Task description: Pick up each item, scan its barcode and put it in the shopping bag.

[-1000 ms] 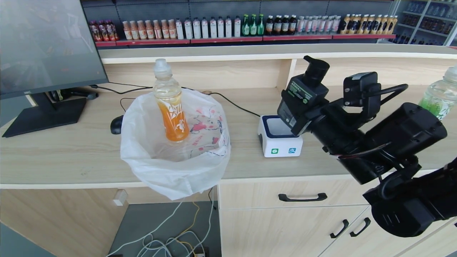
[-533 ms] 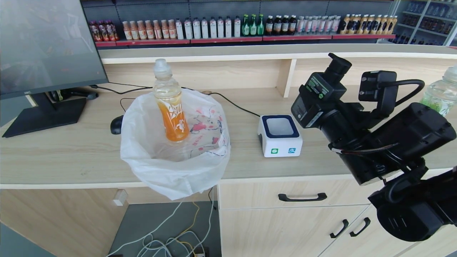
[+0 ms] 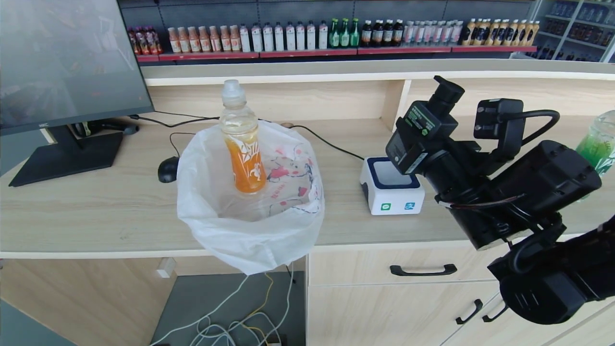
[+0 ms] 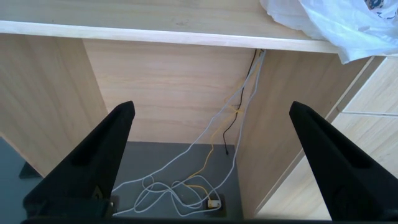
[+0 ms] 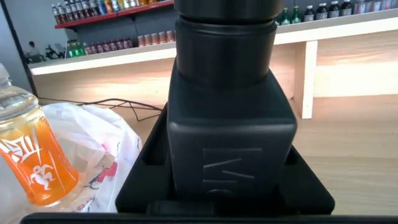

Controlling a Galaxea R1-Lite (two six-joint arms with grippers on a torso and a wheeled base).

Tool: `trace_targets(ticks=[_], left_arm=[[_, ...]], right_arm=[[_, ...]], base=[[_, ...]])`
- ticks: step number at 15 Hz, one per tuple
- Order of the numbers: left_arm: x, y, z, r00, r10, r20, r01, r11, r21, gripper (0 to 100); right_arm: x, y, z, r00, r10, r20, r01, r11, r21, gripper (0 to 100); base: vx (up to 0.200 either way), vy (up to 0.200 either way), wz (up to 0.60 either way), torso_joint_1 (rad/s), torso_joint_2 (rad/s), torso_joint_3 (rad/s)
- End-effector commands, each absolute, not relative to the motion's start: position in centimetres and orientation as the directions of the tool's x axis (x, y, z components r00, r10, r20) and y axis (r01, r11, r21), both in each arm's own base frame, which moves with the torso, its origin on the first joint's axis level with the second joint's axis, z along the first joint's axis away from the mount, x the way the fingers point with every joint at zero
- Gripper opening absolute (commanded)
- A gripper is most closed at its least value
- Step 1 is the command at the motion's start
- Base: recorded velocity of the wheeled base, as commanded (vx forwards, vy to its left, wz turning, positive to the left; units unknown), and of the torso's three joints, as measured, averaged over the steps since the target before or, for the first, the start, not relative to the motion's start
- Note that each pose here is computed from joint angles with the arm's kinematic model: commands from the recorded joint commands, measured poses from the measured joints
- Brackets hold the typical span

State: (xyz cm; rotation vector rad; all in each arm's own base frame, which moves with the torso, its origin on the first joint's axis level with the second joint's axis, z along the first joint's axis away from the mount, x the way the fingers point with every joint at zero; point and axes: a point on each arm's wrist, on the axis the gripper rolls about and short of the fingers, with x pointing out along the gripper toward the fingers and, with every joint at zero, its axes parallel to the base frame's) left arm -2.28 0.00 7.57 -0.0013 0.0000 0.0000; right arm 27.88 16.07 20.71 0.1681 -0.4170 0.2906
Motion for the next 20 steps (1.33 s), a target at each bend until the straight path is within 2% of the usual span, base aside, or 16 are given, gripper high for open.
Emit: trace_targets(ticks=[1, 6, 10, 13, 16, 20], left_arm=[[-2.3, 0.0, 7.6, 1.0, 0.0, 0.002, 0.0, 1.0, -0.002, 100], [-2.3, 0.0, 7.5, 1.0, 0.0, 0.0, 0.0, 1.0, -0.002, 100], [-2.3, 0.0, 7.6, 1.0, -0.002, 0.002, 0.002, 1.0, 0.0, 100], [-2.3, 0.0, 7.5, 1.0, -0.003, 0.0, 0.003, 1.0, 0.003, 100], [-2.3, 0.0, 7.6, 1.0, -0.003, 0.002, 0.003, 1.0, 0.011, 100], [-2.3, 0.0, 7.5, 1.0, -0.003, 0.0, 0.003, 1.0, 0.011, 100]], right_arm=[[27.9, 16.1, 20.5, 0.876, 0.242, 0.416, -0.309, 0.946, 0.099, 0], [27.6, 16.5, 20.7, 0.87, 0.257, 0.422, -0.323, 0.942, 0.092, 0], [27.9, 16.7, 21.5, 0.855, 0.253, 0.453, -0.321, 0.944, 0.078, 0], [27.9, 18.0, 20.8, 0.83, 0.34, 0.443, -0.395, 0.918, 0.036, 0], [29.0, 18.7, 21.7, 0.799, 0.357, 0.484, -0.417, 0.909, 0.018, 0], [31.5, 18.8, 22.9, 0.849, 0.353, 0.394, -0.396, 0.918, 0.031, 0]], base=[[0.0, 0.2, 0.0, 0.012, 0.0, 0.002], [0.0, 0.2, 0.0, -0.003, 0.0, 0.002], [0.0, 0.0, 0.0, 0.0, 0.0, 0.0], [0.0, 0.0, 0.0, 0.0, 0.0, 0.0], [0.0, 0.0, 0.0, 0.0, 0.0, 0.0], [0.0, 0.0, 0.0, 0.0, 0.0, 0.0]])
